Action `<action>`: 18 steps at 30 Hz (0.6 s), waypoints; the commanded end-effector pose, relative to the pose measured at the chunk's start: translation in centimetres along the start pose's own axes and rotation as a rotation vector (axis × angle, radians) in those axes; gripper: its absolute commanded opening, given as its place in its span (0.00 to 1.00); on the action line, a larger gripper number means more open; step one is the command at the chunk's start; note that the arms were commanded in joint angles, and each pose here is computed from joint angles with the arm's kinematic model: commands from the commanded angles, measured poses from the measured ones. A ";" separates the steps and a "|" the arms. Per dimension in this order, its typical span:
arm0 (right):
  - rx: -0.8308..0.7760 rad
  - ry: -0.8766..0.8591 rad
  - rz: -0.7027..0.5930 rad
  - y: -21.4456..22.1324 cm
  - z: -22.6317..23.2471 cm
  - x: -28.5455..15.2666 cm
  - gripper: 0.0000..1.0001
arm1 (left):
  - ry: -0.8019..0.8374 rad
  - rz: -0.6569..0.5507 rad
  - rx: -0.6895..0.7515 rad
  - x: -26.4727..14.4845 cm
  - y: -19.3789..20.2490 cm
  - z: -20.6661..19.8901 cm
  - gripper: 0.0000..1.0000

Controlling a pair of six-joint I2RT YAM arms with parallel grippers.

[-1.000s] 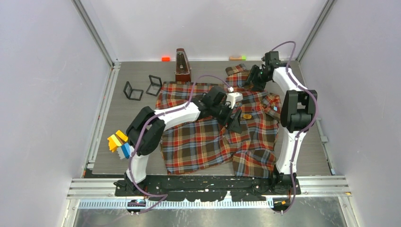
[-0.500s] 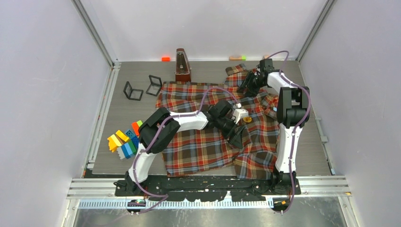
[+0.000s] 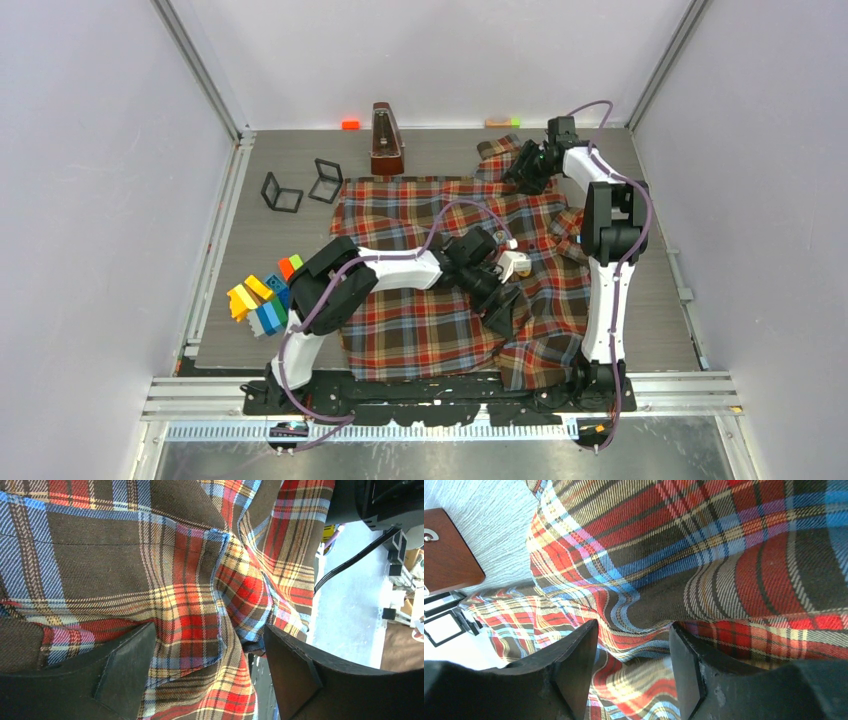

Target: Pin the brooch onto the clothing

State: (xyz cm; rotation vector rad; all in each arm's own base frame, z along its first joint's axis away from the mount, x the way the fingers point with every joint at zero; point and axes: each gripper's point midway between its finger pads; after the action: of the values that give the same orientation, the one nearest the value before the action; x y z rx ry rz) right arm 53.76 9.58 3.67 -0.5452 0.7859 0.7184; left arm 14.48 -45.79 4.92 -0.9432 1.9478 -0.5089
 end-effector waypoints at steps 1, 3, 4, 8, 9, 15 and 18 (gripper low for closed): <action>-0.050 0.059 -0.051 -1.3 -1.3 0.2 0.63 | -0.124 0.035 -0.087 -1.5 -0.3 1.1 0.86; -0.089 0.064 -0.080 -1.8 -0.8 -1.3 0.80 | -0.169 -0.043 -0.121 -3.0 -2.6 2.0 0.89; -0.105 0.064 -0.105 -2.2 -0.1 -2.7 0.86 | -0.194 -0.086 -0.134 -3.9 -3.8 2.5 0.92; -0.170 0.070 -0.187 -3.0 1.4 -7.3 0.96 | -0.334 -0.226 -0.136 -9.3 -7.7 4.4 1.00; -0.181 0.081 -0.188 -2.6 1.1 -7.8 0.96 | -0.374 -0.253 -0.140 -10.8 -8.3 5.0 1.00; -0.212 0.110 -0.343 -3.1 0.7 -16.0 0.98 | -0.680 -0.414 -0.277 -22.3 -8.1 10.2 1.00; -0.230 0.146 -0.460 -2.8 0.3 -20.6 0.98 | -0.827 -0.477 -0.358 -29.2 -6.2 12.4 1.00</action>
State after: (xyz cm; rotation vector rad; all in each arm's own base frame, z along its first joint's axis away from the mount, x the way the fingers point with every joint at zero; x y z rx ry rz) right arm 47.99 3.40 13.72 -0.8240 0.7603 0.5296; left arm 33.12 -34.57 17.19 -1.4656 1.2892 -0.1836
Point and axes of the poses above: each gripper's point midway between its finger pads, its own x axis out along the fingers, its own z axis along the line the jaws close on, y = z × x, and after that the axes turned 10 degrees about x, right-handed
